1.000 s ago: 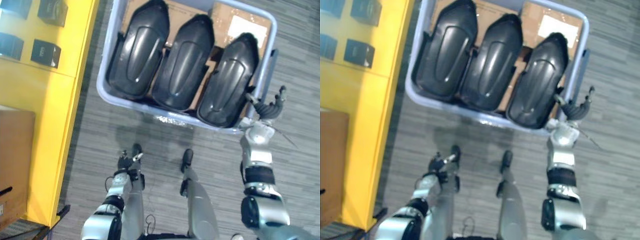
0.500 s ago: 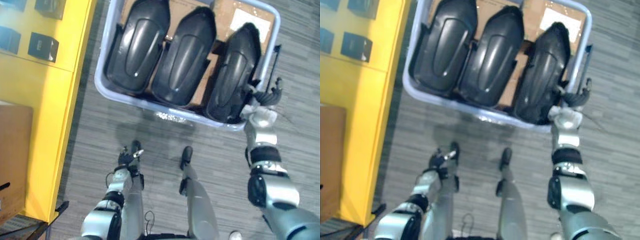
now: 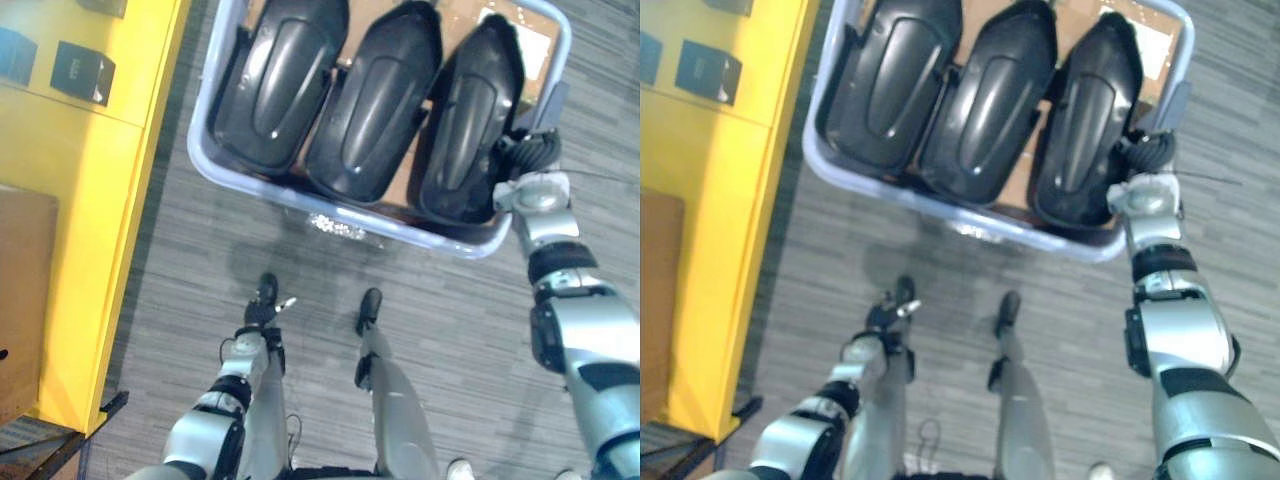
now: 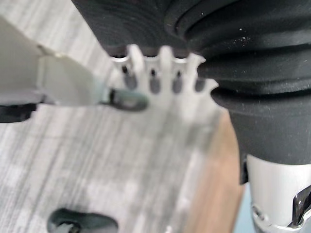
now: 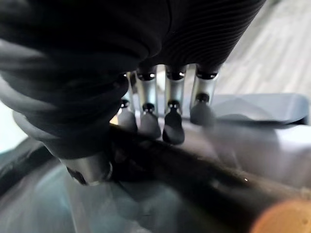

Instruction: Walk over and take plastic housings, then place them on the shelf

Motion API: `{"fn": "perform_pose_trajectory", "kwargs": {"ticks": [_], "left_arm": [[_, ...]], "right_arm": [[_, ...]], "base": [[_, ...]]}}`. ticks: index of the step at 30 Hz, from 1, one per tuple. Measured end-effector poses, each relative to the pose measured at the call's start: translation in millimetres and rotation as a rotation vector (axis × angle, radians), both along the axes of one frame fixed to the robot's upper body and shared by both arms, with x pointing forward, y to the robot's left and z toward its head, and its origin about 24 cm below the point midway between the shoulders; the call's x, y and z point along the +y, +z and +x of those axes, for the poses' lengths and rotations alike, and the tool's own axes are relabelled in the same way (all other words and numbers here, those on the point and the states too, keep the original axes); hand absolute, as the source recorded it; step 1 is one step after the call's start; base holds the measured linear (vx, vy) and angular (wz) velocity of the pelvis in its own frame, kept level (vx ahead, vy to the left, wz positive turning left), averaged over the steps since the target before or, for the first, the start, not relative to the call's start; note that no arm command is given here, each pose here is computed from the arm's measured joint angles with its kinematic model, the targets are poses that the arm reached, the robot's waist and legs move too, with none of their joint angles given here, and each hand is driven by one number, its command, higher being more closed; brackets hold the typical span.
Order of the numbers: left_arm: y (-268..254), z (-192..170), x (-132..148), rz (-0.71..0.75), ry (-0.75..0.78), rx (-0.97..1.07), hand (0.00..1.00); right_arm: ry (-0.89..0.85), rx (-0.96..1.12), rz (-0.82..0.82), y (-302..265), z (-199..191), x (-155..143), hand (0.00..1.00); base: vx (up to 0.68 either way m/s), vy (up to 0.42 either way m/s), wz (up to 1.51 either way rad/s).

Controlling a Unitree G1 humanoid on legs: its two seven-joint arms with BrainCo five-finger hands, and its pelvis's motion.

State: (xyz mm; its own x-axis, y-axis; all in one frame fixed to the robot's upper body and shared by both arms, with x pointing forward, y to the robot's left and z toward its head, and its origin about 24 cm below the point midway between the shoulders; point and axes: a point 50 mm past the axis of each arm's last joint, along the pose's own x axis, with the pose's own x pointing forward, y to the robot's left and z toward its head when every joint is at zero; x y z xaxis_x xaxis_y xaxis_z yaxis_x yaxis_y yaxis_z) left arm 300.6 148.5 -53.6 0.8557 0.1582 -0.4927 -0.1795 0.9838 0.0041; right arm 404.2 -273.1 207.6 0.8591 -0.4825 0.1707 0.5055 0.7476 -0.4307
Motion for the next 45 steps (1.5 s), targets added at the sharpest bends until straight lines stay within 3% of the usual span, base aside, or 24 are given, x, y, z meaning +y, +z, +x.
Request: {"fn": "perform_pose_trajectory", "kwargs": {"ticks": [8, 13, 24, 29, 33, 38, 43, 45], "left_arm": [[-3, -5, 17, 0.036, 0.033, 0.006, 0.00], [-7, -12, 32, 0.073, 0.085, 0.016, 0.00], [21, -16, 93, 0.136, 0.390, -0.133, 0.00], [41, -19, 112, 0.250, 0.518, -0.218, 0.00], [82, -16, 123, 0.287, 0.613, -0.420, 0.00], [137, -6, 116, 0.251, 0.608, -0.708, 0.00], [176, 18, 77, 0.116, 0.467, -0.869, 0.00], [206, 33, 53, -0.014, 0.364, -0.973, 0.00]], "right_arm": [[-0.049, -0.134, -0.134, 13, -11, 1, 1.00], [-0.176, -0.254, -0.190, 18, -30, -12, 1.00], [-0.376, -0.314, -0.244, -13, -74, -32, 1.00], [-0.470, -0.282, -0.276, -37, -94, -40, 1.00], [-0.476, -0.281, -0.320, -38, -96, -38, 1.00], [-0.457, -0.282, -0.319, -35, -90, -34, 1.00], [-0.378, -0.308, -0.329, -17, -67, -13, 1.00], [-0.346, -0.354, -0.334, -2, -60, -2, 1.00]], "base": [[0.00, 0.000, 0.00], [-0.02, -0.009, 0.04], [-0.01, -0.005, 0.05], [0.00, -0.010, 0.13], [0.00, -0.008, 0.03], [-0.01, -0.011, 0.00], [-0.01, -0.009, 0.01], [0.00, -0.019, 0.05]]}}
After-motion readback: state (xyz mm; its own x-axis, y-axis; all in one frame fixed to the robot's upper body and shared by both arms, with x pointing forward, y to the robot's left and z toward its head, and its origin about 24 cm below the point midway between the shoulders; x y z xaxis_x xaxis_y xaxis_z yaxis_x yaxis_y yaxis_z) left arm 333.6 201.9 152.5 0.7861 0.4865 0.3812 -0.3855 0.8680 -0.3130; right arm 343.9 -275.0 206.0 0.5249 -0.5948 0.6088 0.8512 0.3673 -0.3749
